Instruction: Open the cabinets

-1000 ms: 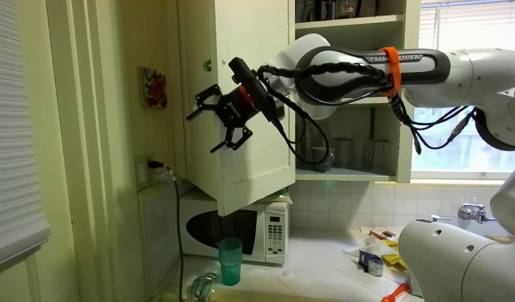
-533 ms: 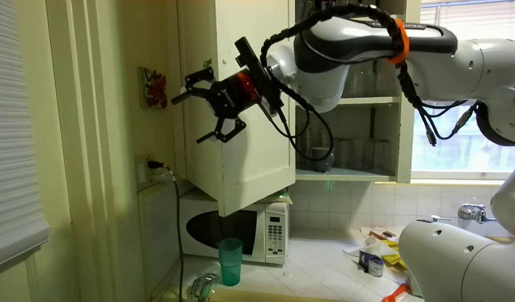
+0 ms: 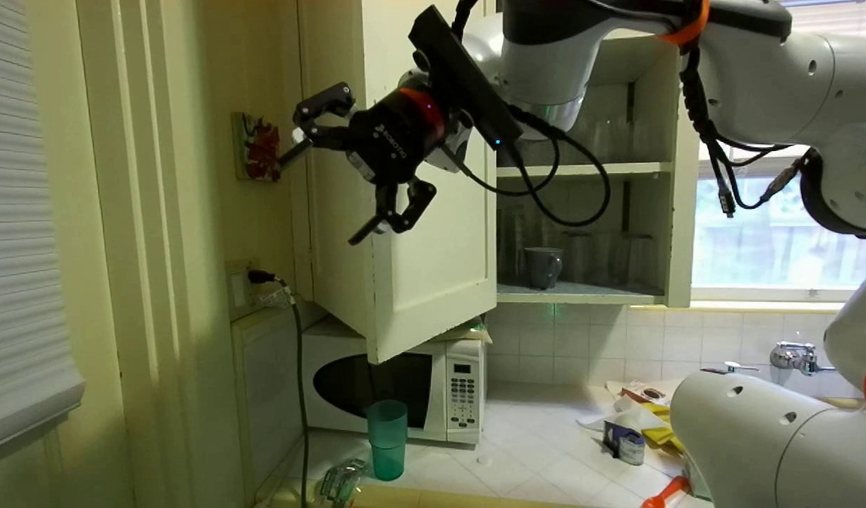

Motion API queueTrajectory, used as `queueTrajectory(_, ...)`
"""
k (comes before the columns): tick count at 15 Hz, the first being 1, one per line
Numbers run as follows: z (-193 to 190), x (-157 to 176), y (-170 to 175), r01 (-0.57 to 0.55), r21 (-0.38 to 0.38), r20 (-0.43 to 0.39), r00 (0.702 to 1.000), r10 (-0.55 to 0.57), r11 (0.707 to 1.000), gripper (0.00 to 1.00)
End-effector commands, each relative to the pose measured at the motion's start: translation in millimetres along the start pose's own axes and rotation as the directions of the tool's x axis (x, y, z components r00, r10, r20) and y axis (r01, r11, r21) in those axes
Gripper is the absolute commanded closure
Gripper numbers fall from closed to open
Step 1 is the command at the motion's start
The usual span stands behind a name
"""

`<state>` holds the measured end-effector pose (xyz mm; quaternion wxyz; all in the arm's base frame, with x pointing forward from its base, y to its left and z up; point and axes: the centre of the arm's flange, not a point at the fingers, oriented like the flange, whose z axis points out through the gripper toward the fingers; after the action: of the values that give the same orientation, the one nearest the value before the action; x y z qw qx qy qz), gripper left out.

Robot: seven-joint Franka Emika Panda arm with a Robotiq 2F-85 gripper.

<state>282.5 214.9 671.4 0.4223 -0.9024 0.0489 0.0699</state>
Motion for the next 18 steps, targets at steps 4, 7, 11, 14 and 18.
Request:
queueTrajectory(4, -15, -25, -35, 0.026, -0.338, 0.058, 0.998, -0.006, 0.941, 0.00)
queueTrajectory(7, -23, -36, -45, 0.078, -0.473, 0.057, 0.997, -0.057, 0.877, 0.00)
queueTrajectory(11, -31, -46, -50, 0.166, -0.610, 0.046, 0.984, -0.174, 0.775, 0.00)
queueTrajectory(14, -46, -48, -57, 0.183, -0.650, 0.009, 0.972, -0.233, 0.738, 0.00)
queueTrajectory(18, -63, -55, -66, 0.240, -0.669, 0.006, 0.948, -0.318, 0.703, 0.00)
